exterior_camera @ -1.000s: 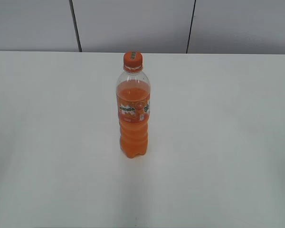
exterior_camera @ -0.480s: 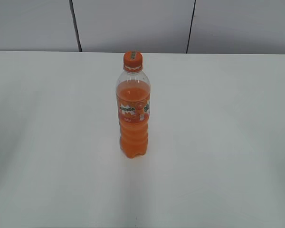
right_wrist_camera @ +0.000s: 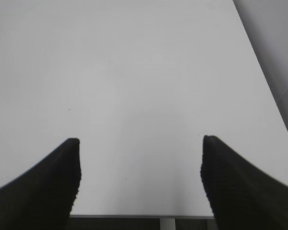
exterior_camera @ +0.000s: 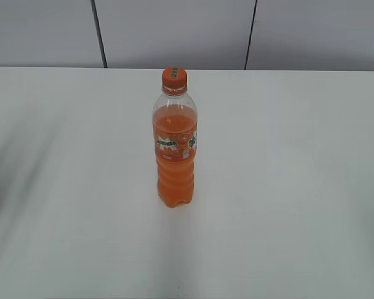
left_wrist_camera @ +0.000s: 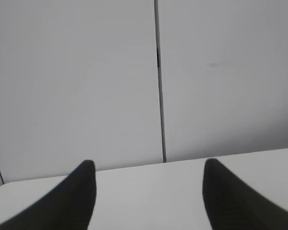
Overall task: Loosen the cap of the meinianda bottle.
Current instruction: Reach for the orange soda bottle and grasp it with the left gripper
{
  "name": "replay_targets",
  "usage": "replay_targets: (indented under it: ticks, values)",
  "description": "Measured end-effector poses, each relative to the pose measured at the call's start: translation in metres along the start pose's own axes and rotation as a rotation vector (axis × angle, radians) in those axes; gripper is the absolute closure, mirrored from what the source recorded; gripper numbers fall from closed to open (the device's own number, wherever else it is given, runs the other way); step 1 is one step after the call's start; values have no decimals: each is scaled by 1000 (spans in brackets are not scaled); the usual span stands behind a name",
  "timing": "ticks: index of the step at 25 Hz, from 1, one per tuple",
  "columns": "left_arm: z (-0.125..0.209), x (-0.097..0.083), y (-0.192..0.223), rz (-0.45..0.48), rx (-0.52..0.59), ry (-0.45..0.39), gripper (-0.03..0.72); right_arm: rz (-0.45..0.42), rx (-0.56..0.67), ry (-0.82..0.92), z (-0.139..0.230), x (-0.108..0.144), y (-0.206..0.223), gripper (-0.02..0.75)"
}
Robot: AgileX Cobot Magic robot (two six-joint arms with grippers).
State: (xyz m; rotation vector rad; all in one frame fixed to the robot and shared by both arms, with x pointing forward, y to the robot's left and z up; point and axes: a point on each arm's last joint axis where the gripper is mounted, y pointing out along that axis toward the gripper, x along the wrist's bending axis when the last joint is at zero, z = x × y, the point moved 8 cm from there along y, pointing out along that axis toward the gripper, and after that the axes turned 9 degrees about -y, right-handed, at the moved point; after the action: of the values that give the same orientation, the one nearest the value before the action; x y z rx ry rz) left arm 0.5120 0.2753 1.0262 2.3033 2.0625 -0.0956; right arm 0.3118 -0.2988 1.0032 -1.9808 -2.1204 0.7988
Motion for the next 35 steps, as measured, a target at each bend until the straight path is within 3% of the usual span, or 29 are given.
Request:
replay_targets:
  ticks: [5,10,16,21,29,35]
  values:
    - [32,-23,13,142,103,70,252,0,0,0,0,0,0,153]
    - [62,-64,16,404,150,163,252,0,0,0,0,0,0,153]
    - [93,-98,12,649,186,115,252,0,0,0,0,0,0,153]
    - [115,-119,15,829,292,62,232,0,0,0,0,0,0,153]
    - [137,-124,31,902,360,46,118,0,0,0,0,0,0,153]
    - [156,-132,47,959,408,38,95,0,0,0,0,0,0,153]
